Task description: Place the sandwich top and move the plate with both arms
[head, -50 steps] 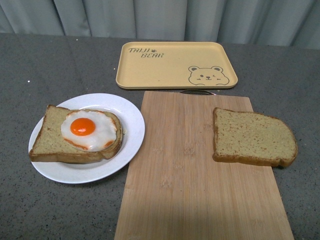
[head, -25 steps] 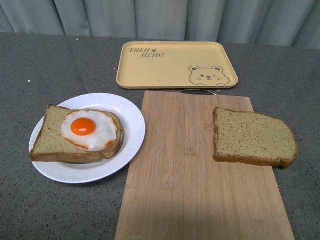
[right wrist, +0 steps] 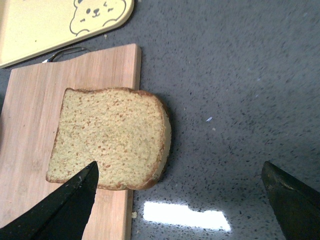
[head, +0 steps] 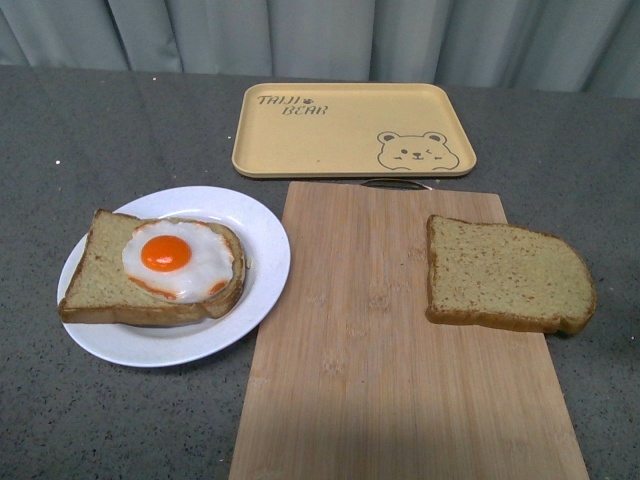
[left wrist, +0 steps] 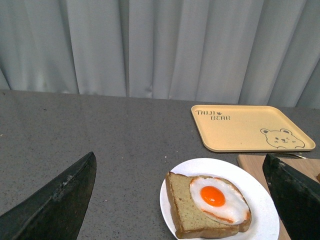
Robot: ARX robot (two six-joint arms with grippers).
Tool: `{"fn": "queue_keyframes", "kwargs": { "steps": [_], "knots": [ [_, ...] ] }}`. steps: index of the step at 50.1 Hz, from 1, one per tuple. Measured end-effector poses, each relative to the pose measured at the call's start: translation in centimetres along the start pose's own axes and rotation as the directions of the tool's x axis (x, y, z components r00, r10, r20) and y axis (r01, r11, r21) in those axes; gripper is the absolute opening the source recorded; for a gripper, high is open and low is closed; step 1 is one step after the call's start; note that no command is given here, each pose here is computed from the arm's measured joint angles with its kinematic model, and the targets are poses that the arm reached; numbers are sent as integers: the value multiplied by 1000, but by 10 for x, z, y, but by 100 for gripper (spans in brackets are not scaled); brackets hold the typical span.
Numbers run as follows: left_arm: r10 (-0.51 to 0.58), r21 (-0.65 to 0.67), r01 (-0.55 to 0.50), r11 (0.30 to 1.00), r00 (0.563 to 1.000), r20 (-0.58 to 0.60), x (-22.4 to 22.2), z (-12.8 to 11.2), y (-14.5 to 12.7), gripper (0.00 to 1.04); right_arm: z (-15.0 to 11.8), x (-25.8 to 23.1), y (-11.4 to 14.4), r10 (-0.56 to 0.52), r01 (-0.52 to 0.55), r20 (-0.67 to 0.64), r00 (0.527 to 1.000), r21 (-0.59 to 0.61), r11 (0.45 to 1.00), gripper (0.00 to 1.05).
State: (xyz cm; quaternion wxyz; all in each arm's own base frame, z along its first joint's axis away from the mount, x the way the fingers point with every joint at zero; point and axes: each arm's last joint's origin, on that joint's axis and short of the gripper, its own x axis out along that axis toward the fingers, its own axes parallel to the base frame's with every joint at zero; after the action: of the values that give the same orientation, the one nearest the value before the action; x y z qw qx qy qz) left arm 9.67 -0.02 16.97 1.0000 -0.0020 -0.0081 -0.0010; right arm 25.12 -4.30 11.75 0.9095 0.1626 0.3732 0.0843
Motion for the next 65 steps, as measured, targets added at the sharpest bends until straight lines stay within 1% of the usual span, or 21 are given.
{"fn": "queue_keyframes", "kwargs": {
  "steps": [4,11,17,27,31,36,38,41,43,46,49,53,55,60,63,65],
  "knots": [
    [0,0,0,1000,1000,0,0,0,0,98,3,18,-9,18,-15,-61,998,57,998,95],
    [0,0,0,1000,1000,0,0,0,0,98,3,46,-16,91,-65,-157,983,169,984,95],
    [0,0,0,1000,1000,0,0,0,0,98,4,62,-16,152,-110,-190,970,217,970,95],
    [0,0,0,1000,1000,0,0,0,0,98,1,94,-5,211,-135,-270,939,275,952,94],
    [0,0,0,1000,1000,0,0,0,0,98,0,101,-2,196,-115,-295,935,273,955,85],
    [0,0,0,1000,1000,0,0,0,0,98,0,106,2,173,-86,-315,933,271,959,61],
    [0,0,0,1000,1000,0,0,0,0,98,0,106,2,173,-84,-314,933,276,957,54],
    [0,0,0,1000,1000,0,0,0,0,98,0,106,1,166,-75,-317,934,281,957,41],
    [0,0,0,1000,1000,0,0,0,0,98,0,106,1,167,-74,-317,934,284,956,35],
    [0,0,0,1000,1000,0,0,0,0,98,2,104,3,169,-77,-307,937,289,954,22],
    [0,0,0,1000,1000,0,0,0,0,98,5,99,7,176,-90,-287,942,287,954,13],
    [0,0,0,1000,1000,0,0,0,0,98,9,94,13,189,-112,-257,948,288,951,6],
    [0,0,0,1000,1000,0,0,0,0,98,12,89,18,222,-149,-225,949,300,942,3],
    [0,0,0,1000,1000,0,0,0,0,98,20,80,34,303,-246,-139,943,324,914,3],
    [0,0,0,1000,1000,0,0,0,0,98,24,75,47,370,-325,-79,926,338,883,3],
    [0,0,0,1000,1000,0,0,0,0,98,26,72,60,431,-392,-44,901,338,855,3]
  ]
}}
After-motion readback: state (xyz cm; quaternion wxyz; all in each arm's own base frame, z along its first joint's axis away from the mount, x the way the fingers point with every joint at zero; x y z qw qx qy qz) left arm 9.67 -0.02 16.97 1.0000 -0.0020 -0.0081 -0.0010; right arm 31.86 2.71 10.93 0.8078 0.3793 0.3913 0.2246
